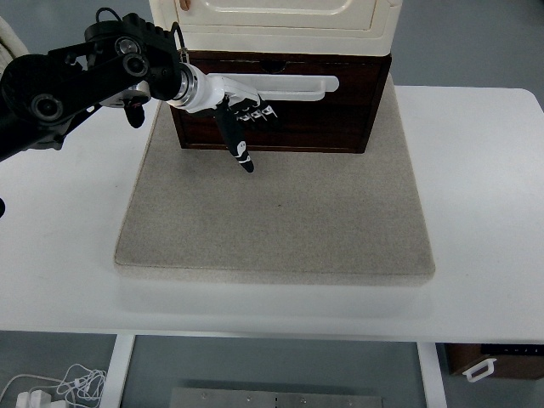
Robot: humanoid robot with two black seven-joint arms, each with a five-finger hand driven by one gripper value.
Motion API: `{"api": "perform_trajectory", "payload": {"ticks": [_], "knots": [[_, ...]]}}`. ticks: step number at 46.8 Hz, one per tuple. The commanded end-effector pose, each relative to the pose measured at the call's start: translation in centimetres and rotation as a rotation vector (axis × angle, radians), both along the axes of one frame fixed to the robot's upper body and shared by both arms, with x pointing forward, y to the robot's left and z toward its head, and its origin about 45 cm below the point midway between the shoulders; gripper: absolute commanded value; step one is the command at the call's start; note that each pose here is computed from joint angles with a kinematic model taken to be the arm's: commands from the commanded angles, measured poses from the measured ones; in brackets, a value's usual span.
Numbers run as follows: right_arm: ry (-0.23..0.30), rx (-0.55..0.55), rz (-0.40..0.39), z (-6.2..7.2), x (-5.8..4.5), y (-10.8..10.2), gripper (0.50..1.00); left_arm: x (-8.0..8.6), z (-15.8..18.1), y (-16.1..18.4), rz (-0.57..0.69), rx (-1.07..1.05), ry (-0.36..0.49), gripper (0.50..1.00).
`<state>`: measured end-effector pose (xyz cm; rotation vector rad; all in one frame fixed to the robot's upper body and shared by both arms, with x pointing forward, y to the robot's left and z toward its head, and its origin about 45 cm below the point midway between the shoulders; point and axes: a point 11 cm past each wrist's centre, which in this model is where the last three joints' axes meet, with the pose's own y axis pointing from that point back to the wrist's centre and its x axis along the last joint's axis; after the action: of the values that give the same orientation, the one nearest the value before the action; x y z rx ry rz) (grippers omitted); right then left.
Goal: Close the drawer under the combination cabinet
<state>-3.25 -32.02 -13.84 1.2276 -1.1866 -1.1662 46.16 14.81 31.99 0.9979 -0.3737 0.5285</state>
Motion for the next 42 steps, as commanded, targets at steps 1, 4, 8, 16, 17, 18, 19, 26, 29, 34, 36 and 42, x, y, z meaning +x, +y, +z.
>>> {"api": "perform_trajectory", "payload": {"ticks": [1,4,8,16,17,18,19,26,29,34,36,42], "knots": [[0.000,0.000,0.000,0.0,0.0,0.0,0.952,-0.6,-0.3,-0.8,-0.031,0.002,0.007,1.000],[0.000,0.002,0.000,0.0,0.0,0.0,0.952,-1.1,-0.3,-1.5,-0.059,-0.003,0.011,1.000],[-0.001,0.000,0.001,0.0,0.1,0.0,0.952,-1.8,-0.2,-2.3,-0.093,-0.016,0.015,1.000],[0.000,-0.001,0.000,0.0,0.0,0.0,0.952,-2.9,1.0,-4.0,-0.176,-0.084,0.009,1.000],[0.000,0.000,0.000,0.0,0.0,0.0,0.952,-2.9,1.4,-4.1,-0.186,-0.103,0.005,1.000],[0.000,0.000,0.000,0.0,0.0,0.0,0.952,-3.0,1.9,-4.4,-0.198,-0.121,0.000,1.000],[-0.001,0.002,0.000,0.0,0.1,0.0,0.952,-3.0,2.4,-4.5,-0.208,-0.141,-0.006,1.000],[0.000,0.000,0.000,0.0,0.0,0.0,0.952,-2.7,6.1,-5.1,-0.239,-0.277,-0.063,1.000],[0.000,0.000,0.000,0.0,0.0,0.0,0.952,-2.6,7.4,-5.3,-0.250,-0.329,-0.088,1.000],[0.000,0.002,0.000,0.0,0.0,0.0,0.952,-2.4,10.6,-5.4,-0.266,-0.426,-0.149,1.000],[0.000,0.002,0.000,0.0,0.0,0.0,0.952,-2.3,11.7,-5.3,-0.266,-0.461,-0.171,1.000],[0.000,0.000,0.000,0.0,0.0,0.0,0.952,-2.3,15.4,-4.8,-0.274,-0.585,-0.237,1.000]]}}
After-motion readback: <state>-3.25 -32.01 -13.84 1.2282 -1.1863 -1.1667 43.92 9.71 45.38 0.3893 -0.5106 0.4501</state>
